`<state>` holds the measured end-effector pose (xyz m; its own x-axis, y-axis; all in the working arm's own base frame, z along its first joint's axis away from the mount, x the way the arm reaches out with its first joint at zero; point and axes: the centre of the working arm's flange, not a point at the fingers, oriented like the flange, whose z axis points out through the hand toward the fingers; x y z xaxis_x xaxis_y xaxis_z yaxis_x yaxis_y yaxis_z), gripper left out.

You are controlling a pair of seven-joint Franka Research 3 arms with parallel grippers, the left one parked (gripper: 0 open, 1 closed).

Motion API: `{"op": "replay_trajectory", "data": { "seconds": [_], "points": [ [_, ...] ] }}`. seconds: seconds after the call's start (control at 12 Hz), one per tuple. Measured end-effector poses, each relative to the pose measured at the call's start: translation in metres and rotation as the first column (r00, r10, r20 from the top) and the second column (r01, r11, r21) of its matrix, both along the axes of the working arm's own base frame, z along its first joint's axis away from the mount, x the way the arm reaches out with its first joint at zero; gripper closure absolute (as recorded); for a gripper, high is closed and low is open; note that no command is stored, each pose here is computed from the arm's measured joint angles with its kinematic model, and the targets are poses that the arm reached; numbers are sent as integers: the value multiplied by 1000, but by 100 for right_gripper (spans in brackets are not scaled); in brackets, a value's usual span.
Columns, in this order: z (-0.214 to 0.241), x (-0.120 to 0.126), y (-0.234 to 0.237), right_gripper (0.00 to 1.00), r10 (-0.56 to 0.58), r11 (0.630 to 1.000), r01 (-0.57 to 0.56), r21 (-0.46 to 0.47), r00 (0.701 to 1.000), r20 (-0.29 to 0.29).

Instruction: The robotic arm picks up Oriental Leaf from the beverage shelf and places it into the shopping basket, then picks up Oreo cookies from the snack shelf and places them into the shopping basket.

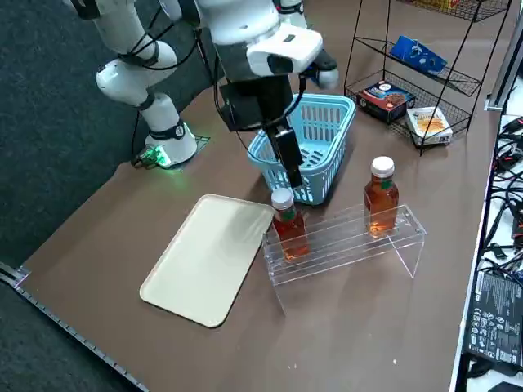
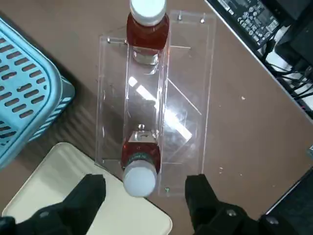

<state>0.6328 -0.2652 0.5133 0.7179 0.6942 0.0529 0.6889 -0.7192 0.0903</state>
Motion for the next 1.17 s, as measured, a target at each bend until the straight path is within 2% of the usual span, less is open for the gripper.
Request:
{"op": "replay_trajectory", "data": {
  "seconds": [0.67,1.17],
  "points": [
    [-58,1,-11,0,-13,1000,15,27,998,-58],
    [-87,-2,-15,0,-23,1000,23,19,999,-37]
  ]
}}
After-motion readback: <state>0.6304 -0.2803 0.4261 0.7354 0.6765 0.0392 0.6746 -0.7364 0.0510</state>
